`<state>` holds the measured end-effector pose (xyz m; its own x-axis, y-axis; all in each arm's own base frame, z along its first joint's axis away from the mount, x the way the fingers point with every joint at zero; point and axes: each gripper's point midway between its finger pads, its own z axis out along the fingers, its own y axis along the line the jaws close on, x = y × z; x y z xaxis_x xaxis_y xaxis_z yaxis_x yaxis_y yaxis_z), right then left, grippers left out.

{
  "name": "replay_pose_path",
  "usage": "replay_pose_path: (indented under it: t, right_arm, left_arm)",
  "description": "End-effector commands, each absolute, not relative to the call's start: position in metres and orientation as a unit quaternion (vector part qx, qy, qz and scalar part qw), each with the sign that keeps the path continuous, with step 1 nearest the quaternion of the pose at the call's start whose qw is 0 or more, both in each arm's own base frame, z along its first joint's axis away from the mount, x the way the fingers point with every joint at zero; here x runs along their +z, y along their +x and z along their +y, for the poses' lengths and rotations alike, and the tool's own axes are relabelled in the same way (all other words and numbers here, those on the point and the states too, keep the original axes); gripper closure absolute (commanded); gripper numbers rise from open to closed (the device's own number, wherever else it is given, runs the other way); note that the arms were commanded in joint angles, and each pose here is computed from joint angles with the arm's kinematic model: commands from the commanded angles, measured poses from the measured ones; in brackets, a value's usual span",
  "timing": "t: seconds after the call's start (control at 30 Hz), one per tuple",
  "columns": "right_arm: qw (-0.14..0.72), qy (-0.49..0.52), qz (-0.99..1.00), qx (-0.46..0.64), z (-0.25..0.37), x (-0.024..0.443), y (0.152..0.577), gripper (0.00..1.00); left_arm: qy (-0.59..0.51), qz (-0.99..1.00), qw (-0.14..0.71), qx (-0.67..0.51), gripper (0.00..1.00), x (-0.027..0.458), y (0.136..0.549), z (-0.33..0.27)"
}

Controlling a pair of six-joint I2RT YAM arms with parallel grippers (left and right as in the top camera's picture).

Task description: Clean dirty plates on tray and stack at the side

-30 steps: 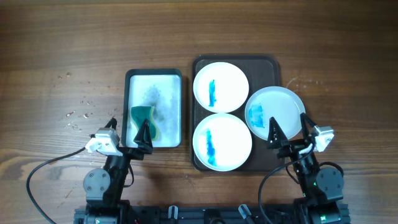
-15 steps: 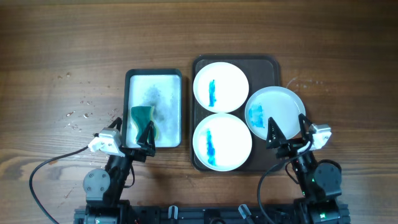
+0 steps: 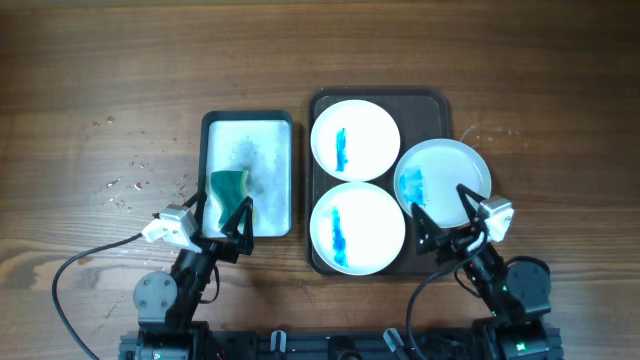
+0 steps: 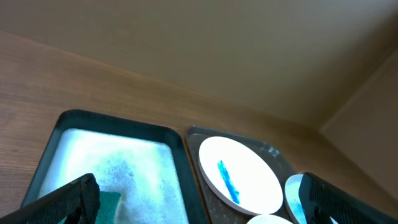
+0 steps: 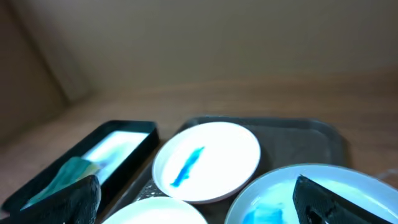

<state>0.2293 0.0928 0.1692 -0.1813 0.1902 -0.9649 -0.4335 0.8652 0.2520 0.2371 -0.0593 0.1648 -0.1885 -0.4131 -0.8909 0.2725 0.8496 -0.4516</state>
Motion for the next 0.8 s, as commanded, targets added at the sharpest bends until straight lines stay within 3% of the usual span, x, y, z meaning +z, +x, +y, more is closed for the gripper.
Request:
replay_pose_path:
  t: [0.0,0.2,0.47,0.77]
  right_arm:
    - [0.649,-0.132,0.707,0.251,0.102,0.211,0.220,0.00]
    - [0.596,-0.128,0.752,0.249,0.103,0.255,0.218,0.00]
    - [0.447,-0.098,0.854,0.247,0.105,0.282,0.228,0.00]
    - [0.370,-0.068,0.883,0.280,0.117,0.271,0.247,0.00]
  left_arm:
    - [-0.037,0.708,0.644,-0.289,0.00,0.187,0.232,-0.065]
    - [-0.051,0.740,0.610,-0.279,0.00,0.214,0.229,-0.063]
    - [-0.100,0.849,0.452,-0.257,0.00,0.237,0.249,-0.064]
    - [-0.146,0.923,0.266,-0.238,0.00,0.199,0.272,-0.070]
